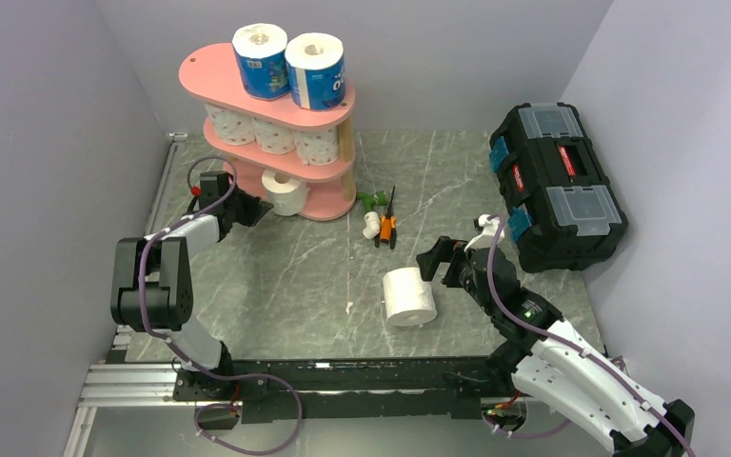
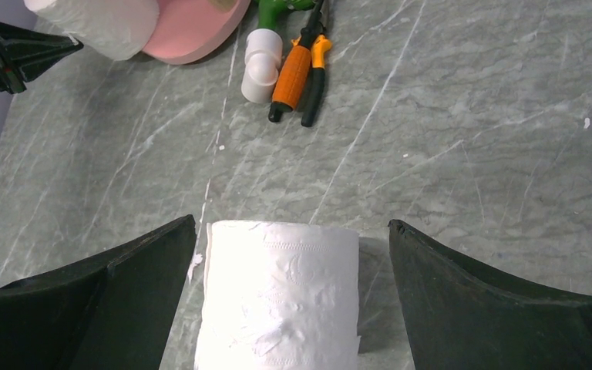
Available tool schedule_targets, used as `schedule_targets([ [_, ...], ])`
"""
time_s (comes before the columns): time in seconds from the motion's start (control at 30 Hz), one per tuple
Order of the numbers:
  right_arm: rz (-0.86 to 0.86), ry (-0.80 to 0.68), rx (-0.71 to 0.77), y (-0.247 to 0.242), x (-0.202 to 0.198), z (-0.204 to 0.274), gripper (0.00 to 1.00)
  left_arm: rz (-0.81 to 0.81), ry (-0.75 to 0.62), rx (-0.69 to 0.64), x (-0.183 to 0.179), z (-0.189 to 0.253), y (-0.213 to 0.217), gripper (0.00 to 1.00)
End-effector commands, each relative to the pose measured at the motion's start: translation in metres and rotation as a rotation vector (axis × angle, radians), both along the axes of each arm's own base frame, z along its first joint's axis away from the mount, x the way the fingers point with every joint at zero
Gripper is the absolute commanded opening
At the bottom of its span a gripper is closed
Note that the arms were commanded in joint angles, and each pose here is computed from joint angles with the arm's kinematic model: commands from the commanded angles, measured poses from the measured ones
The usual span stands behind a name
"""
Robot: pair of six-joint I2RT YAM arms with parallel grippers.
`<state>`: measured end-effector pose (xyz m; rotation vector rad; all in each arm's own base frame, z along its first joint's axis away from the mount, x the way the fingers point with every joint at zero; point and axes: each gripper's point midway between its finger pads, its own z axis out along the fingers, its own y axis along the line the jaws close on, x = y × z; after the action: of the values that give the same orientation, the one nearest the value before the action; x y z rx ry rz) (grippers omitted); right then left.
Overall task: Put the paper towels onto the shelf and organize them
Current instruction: Adjust the paper towel on the shelf.
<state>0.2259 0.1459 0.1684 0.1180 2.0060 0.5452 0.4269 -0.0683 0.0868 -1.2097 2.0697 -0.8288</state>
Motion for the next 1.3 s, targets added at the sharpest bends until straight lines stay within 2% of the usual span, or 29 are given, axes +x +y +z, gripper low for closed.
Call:
schedule_targets([
  [0.0,-0.008,-0.051,0.022,0.001,0.005,0.019,0.98,-0.018,-0.103,-0.008,0.026,0.028,-0.007,0.00],
  [0.23,-0.013,-0.051,0.020,-0.001,0.004,0.020,0.98,-0.023,-0.115,-0.019,0.039,0.028,-0.009,0.00],
  [0.47,-0.012,-0.050,0.015,0.000,0.005,0.020,0.98,-0.071,-0.122,-0.021,0.045,0.031,-0.033,0.00],
  [0.77,-0.019,-0.049,0.009,-0.002,0.006,0.020,0.98,-0.068,-0.129,-0.019,0.051,0.032,-0.034,0.00],
  [1.07,-0.017,-0.048,0.011,0.000,0.007,0.020,0.98,-0.057,-0.172,0.003,0.038,0.054,-0.025,0.00],
  [1.27,-0.010,-0.051,0.017,0.001,0.006,0.021,0.98,-0.032,-0.218,0.018,0.010,0.073,-0.015,0.00],
])
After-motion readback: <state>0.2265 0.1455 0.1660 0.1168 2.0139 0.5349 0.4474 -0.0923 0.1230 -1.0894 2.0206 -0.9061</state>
